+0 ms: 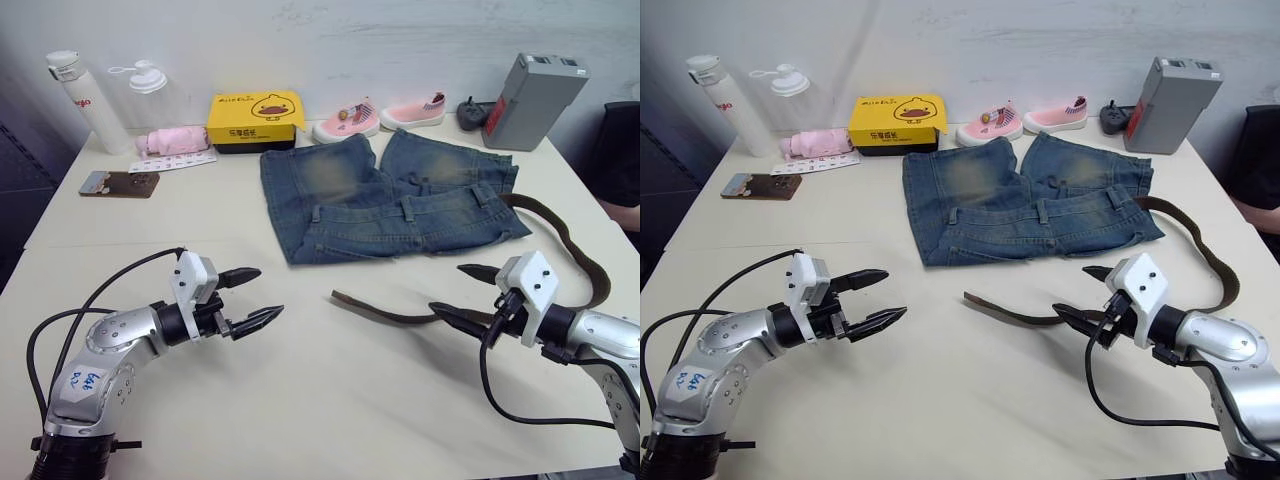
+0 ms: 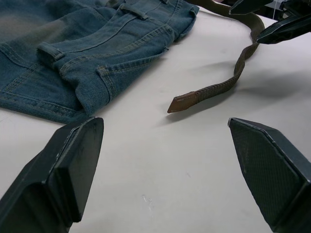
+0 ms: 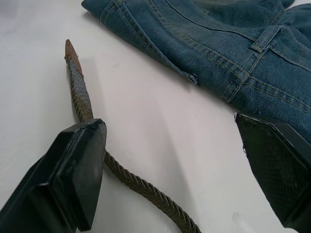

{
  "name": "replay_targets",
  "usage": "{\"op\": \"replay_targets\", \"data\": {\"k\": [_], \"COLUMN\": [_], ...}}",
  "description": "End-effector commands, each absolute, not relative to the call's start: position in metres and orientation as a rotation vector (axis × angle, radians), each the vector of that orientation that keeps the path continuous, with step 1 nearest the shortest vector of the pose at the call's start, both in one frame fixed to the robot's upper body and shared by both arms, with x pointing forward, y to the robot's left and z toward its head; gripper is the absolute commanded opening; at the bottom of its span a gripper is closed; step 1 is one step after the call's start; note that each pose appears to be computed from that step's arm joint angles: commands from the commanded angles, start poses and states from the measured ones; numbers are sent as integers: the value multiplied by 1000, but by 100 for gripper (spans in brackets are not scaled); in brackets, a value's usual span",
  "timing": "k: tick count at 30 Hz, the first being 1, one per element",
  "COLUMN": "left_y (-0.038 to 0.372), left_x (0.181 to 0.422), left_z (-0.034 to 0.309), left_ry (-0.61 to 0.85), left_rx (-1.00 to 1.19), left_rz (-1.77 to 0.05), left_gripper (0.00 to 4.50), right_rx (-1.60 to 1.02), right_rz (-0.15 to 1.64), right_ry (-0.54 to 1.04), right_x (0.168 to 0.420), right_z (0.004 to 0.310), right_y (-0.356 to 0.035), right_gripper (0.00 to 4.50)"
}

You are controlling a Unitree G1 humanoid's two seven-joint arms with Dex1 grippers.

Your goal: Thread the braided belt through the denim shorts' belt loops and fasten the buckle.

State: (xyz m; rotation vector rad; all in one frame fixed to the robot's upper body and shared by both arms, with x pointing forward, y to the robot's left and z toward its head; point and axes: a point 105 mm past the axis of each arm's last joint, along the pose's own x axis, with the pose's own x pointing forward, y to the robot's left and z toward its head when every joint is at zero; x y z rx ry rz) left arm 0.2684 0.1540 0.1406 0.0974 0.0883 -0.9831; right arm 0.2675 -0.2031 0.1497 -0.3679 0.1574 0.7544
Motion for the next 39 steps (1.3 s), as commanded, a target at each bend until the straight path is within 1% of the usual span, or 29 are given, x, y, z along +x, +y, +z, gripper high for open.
{"op": "replay_targets", "data": {"k": [1, 4, 13, 16, 20, 25, 28, 31, 33, 37, 38, 39], "left_y": [155, 155, 155, 155, 154, 153, 151, 151, 151, 149, 148, 146], "left_x": [268, 267, 264, 264, 263, 262, 260, 258, 257, 256, 255, 255], "left_z": [147, 147, 147, 148, 148, 148, 148, 147, 148, 149, 149, 150], "left_ry": [68, 70, 74, 73, 72, 68, 69, 72, 73, 74, 74, 73], "left_rx": [90, 89, 90, 92, 95, 94, 91, 92, 94, 106, 109, 112], "left_rz": [-991, -992, -991, -991, -994, -992, -993, -994, -995, -1020, -1027, -1040], "left_gripper": [447, 447, 447, 447, 447, 447, 447, 450, 450, 450, 450, 450], "right_rx": [-376, -348, -386, -401, -463, -533, -568, -574, -573, -578, -579, -590], "right_rz": [796, 867, 960, 1024, 1104, 1046, 1019, 1038, 1057, 1096, 1106, 1139], "right_ry": [125, 163, 207, 243, 362, 492, 562, 583, 578, 540, 528, 493], "right_x": [266, 261, 259, 258, 258, 277, 283, 281, 279, 275, 274, 271], "right_z": [158, 156, 154, 150, 131, 107, 93, 88, 88, 93, 95, 99], "right_y": [-196, -186, -178, -167, -156, -160, -164, -162, -159, -152, -150, -145], "right_gripper": [450, 450, 450, 450, 450, 450, 450, 368, 275, 72, 29, 3]}}
